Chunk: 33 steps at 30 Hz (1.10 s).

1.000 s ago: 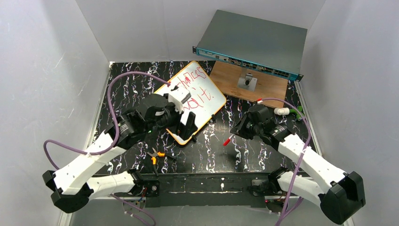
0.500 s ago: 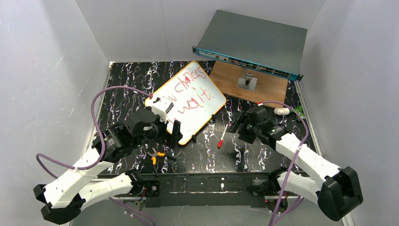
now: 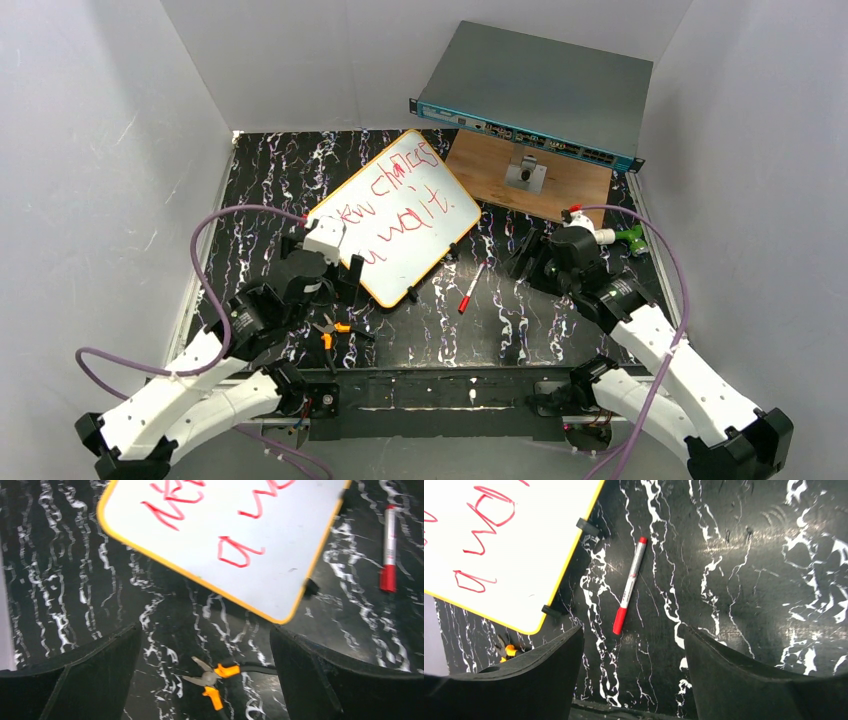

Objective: Write a sentence on the whiteboard
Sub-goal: Reset both arms

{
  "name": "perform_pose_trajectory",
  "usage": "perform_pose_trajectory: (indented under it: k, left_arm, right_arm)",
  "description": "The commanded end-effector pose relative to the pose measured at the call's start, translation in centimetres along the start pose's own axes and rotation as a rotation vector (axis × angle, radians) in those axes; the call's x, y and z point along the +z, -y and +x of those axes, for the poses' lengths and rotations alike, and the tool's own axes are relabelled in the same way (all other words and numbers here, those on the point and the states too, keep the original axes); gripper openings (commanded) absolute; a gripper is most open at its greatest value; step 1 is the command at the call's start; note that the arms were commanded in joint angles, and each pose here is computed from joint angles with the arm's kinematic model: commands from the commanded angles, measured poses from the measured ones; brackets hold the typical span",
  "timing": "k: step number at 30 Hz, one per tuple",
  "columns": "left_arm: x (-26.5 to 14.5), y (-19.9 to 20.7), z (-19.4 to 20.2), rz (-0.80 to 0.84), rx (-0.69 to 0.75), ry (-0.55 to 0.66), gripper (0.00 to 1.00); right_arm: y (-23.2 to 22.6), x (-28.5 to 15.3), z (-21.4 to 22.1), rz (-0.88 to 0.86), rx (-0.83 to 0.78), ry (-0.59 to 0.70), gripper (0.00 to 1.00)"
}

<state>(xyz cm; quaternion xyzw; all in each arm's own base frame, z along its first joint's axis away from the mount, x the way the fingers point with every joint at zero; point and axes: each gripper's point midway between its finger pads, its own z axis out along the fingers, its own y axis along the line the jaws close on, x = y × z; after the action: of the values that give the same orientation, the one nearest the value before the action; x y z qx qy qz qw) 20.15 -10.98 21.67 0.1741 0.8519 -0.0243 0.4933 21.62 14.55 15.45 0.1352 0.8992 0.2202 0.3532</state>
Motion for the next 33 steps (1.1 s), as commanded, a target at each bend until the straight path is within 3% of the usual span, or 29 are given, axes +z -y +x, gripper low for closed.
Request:
perform_pose_trajectory:
  k: [1, 7, 13, 20, 33]
  left_arm:
    - [1.4, -3.2, -0.6, -0.130, -0.001, 0.085, 0.98]
    - [4.7, -5.8, 1.9, -0.215, -0.086, 0.009, 0.98]
    - [7.3, -11.1, 5.0, -0.356, -0.299, -0.045, 0.98]
    - [7.7, -14.5, 6.3, -0.450, -0.408, 0.024, 0.98]
    - [8.5, -16.6, 8.9, -0.542, -0.507, 0.053, 0.98]
  right_arm:
    - [-0.3, -1.5, -3.1, 0.010, -0.063, 0.116, 0.79]
    - [-0.7, -2.9, -4.6, 0.022, -0.023, 0.161, 0.82]
    - [-0.8, -4.3, -5.3, 0.029, 0.008, 0.181, 0.83]
    - [0.9, -4.9, -4.2, 0.145, 0.090, 0.120, 0.84]
    - [-0.7, -5.0, -1.5, 0.064, 0.170, -0.019, 0.85]
